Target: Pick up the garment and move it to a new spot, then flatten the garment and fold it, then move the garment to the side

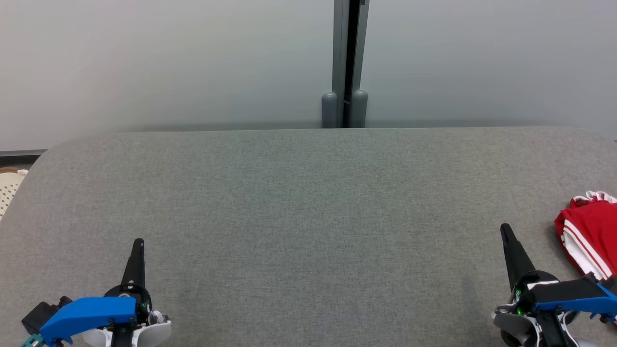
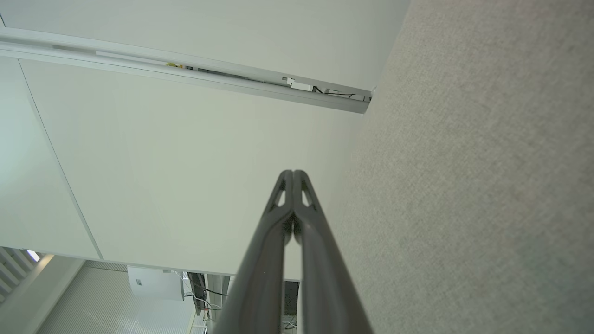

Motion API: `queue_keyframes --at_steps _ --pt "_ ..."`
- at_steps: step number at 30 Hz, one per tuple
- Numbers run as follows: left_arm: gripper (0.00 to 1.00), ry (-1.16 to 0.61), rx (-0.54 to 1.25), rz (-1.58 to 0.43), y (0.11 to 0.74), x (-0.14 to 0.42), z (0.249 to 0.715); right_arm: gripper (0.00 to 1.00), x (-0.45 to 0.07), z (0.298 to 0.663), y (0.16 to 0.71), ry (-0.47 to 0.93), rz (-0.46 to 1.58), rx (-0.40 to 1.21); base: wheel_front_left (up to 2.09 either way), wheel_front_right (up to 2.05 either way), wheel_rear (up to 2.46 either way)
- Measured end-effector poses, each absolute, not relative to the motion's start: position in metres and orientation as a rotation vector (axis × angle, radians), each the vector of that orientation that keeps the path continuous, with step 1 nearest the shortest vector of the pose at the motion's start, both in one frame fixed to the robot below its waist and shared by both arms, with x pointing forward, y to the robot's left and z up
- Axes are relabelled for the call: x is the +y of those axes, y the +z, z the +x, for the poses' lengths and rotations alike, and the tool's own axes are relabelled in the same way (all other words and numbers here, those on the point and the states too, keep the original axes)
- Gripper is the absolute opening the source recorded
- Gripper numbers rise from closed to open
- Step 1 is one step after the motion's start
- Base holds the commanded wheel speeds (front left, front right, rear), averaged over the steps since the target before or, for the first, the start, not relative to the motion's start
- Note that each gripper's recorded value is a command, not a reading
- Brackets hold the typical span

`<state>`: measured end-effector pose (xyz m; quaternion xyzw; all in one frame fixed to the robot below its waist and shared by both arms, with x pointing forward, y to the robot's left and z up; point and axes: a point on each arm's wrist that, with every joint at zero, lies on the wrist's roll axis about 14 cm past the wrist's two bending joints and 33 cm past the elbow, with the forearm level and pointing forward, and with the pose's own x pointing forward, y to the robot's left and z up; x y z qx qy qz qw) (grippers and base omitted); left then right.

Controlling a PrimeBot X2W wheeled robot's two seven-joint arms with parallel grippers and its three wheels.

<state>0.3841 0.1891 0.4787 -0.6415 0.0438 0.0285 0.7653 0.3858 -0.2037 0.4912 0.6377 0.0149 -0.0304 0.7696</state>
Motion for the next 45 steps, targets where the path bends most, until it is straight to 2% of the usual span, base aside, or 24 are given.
queue_keyframes --at_steps 28,45 --pt "0.0 0.013 0.012 -1.576 0.503 0.2 0.387 0.0 -0.199 0.39 0.509 0.004 1.576 -0.001 0.0 0.0 0.0" --pt "0.0 0.012 0.011 -1.575 0.504 0.2 0.388 0.0 -0.199 0.39 0.508 0.003 1.576 -0.001 0.0 0.0 0.0"
